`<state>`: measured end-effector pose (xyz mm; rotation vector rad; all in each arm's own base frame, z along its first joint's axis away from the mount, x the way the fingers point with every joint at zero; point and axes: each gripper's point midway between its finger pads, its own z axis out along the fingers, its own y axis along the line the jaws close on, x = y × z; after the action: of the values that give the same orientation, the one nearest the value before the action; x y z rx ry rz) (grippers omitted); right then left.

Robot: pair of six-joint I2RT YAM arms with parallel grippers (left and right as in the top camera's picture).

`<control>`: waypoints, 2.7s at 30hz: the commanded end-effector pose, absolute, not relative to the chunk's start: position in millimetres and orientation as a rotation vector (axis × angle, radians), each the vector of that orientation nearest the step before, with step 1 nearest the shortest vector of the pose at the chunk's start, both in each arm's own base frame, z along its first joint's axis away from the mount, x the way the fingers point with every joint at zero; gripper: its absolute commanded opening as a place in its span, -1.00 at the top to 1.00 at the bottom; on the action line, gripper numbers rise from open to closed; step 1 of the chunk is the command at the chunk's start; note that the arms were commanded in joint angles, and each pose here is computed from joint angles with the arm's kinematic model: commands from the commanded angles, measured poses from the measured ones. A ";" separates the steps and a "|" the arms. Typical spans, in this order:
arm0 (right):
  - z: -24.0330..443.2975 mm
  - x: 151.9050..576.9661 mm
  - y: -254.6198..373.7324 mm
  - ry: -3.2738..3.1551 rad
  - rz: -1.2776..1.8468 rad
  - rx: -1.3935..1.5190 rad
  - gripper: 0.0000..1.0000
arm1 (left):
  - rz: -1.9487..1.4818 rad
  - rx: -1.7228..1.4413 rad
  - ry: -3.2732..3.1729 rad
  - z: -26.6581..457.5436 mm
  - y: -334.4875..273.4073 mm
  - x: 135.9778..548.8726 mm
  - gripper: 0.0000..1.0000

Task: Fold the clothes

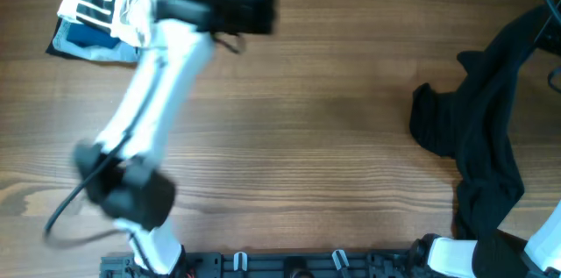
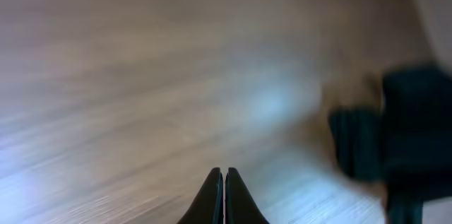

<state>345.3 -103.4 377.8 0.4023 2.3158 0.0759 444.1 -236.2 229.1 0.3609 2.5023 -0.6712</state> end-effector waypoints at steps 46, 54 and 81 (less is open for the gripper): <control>363.4 332.9 -104.2 2.397 0.062 0.429 0.91 | -0.904 1.382 2.073 6.6 -553.1 301.6 0.23; 363.4 333.4 -105.1 2.396 0.057 0.429 0.91 | -0.815 1.228 2.179 6.3 -537.6 329.0 0.92; 344.6 353.0 -88.6 2.443 0.236 0.391 0.91 | -0.588 0.424 2.254 150.8 -243.1 562.2 -1.00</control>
<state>346.5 -89.5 346.7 0.4137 2.4422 0.2150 595.1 -215.7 167.8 0.3409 2.1441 -0.5105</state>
